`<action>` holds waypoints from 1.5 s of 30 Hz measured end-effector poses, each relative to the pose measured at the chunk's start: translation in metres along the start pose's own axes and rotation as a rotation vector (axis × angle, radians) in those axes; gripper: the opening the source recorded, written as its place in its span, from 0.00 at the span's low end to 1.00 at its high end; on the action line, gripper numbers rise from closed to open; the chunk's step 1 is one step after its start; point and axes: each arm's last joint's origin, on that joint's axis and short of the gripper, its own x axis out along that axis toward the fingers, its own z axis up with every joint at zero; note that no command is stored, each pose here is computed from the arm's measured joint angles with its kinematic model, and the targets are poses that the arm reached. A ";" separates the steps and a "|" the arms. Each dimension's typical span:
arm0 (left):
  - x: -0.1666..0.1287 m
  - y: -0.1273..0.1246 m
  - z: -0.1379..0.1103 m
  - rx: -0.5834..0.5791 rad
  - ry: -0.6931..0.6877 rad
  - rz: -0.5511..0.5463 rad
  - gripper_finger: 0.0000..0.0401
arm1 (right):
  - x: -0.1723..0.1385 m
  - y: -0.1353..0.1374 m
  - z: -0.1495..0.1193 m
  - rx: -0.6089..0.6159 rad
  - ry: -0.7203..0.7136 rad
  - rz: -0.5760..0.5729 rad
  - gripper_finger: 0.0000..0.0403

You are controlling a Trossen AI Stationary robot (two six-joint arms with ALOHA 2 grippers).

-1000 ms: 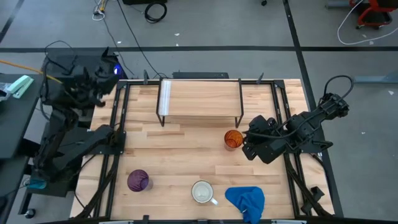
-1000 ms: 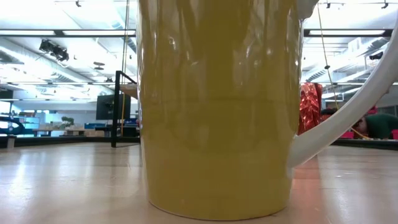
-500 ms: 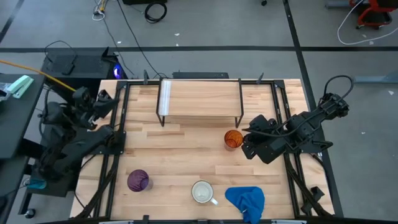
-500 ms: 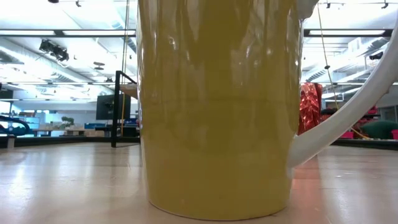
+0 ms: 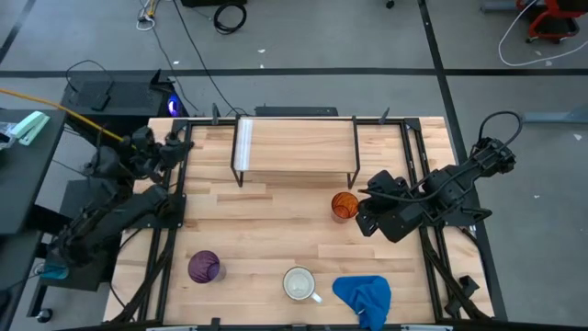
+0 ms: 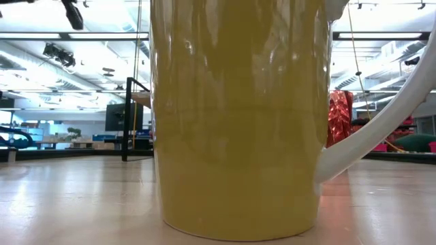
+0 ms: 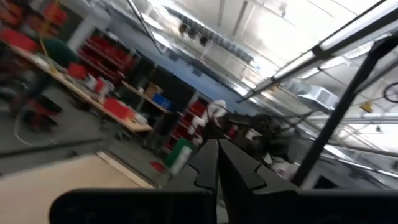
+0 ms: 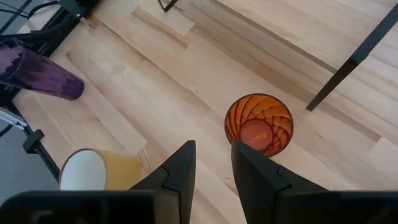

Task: Stack small to large cups/mugs on shelf
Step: Prepare the purple glass

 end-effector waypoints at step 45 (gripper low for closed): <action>0.037 -0.099 -0.053 -0.427 1.364 0.772 0.03 | 0.000 0.000 0.000 -0.174 -0.014 -0.006 0.27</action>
